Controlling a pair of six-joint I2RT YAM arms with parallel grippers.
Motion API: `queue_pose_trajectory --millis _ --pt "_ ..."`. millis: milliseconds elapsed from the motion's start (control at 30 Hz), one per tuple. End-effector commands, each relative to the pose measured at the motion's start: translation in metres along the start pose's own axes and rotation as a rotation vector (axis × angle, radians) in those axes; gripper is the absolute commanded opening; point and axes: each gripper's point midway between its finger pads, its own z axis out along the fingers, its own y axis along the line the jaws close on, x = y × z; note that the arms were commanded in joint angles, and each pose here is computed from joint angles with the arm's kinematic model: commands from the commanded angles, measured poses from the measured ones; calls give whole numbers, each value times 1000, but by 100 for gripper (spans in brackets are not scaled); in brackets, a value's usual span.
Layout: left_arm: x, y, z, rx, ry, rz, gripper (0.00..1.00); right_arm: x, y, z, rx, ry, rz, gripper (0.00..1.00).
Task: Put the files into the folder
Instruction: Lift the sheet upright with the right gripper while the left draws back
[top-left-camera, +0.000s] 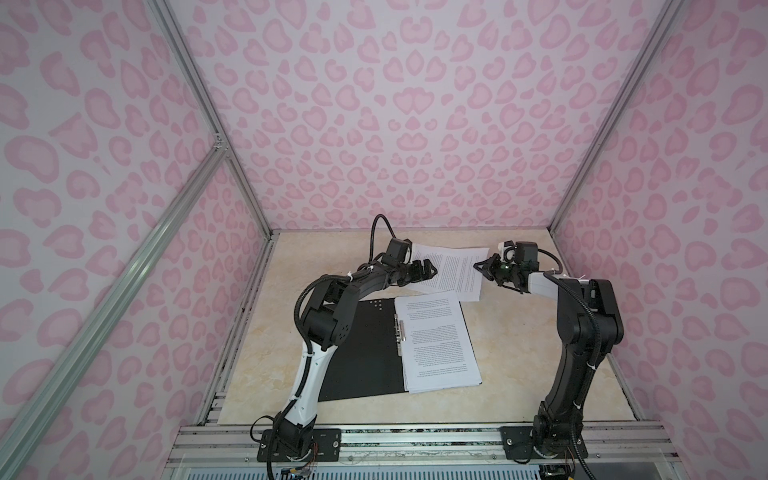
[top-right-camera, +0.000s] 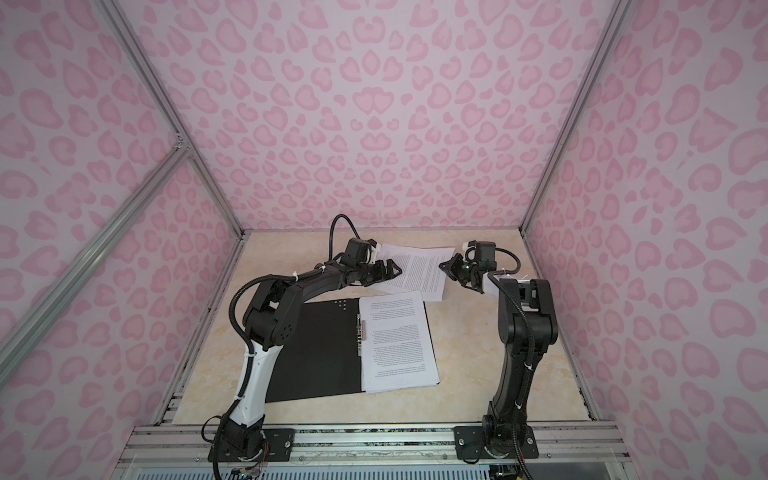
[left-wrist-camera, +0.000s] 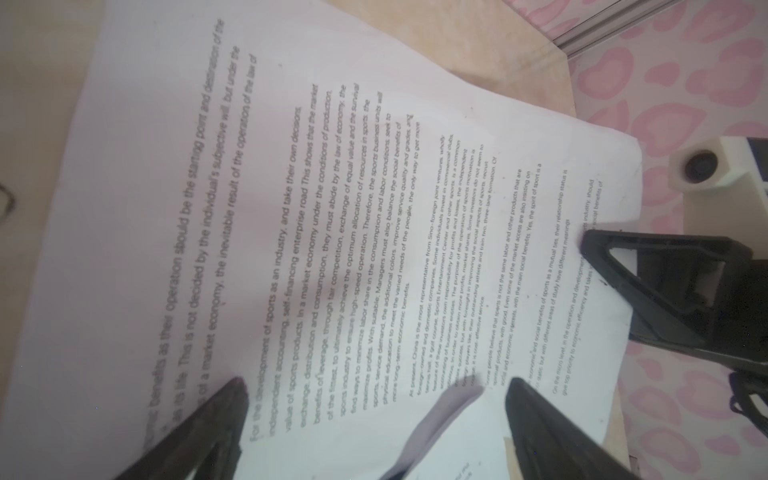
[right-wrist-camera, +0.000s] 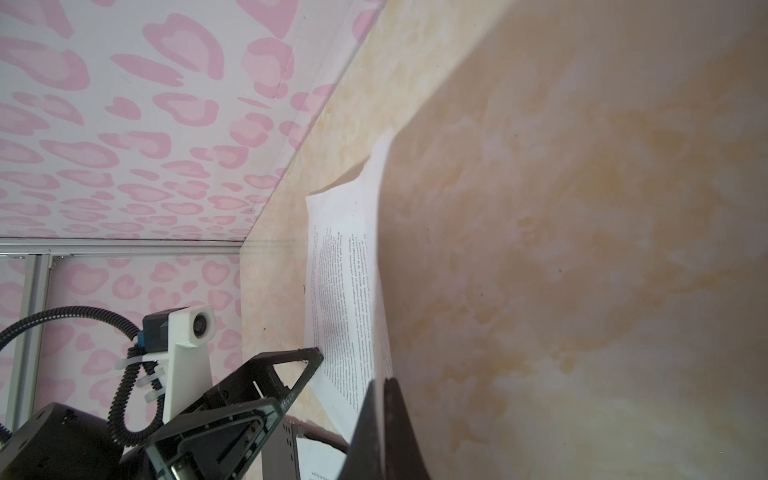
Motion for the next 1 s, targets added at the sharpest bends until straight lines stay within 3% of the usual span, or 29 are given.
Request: queue_pose_trajectory --millis 0,267,433,533,633,700,833,967 --pt "-89 -101 -95 149 -357 313 98 1 0 -5 8 -5 7 0" --pt "-114 -124 -183 110 -828 566 98 4 11 -11 -30 -11 30 0" --pt "-114 -129 -229 81 -1030 627 98 9 13 -13 -39 -9 43 0" --pt "-105 -133 -255 42 -1091 665 98 6 20 -23 -55 -42 31 0" --pt "-91 -127 -275 32 -1104 624 98 1 29 -34 -36 -73 -9 0" --pt "-82 -122 -286 46 -1082 539 97 -2 32 -38 14 -76 -47 0" --pt "-58 -105 -307 34 -985 329 97 -16 45 -58 81 -136 -110 0" --pt "-22 -104 -316 29 -819 279 98 -24 69 -88 116 -233 -164 0"
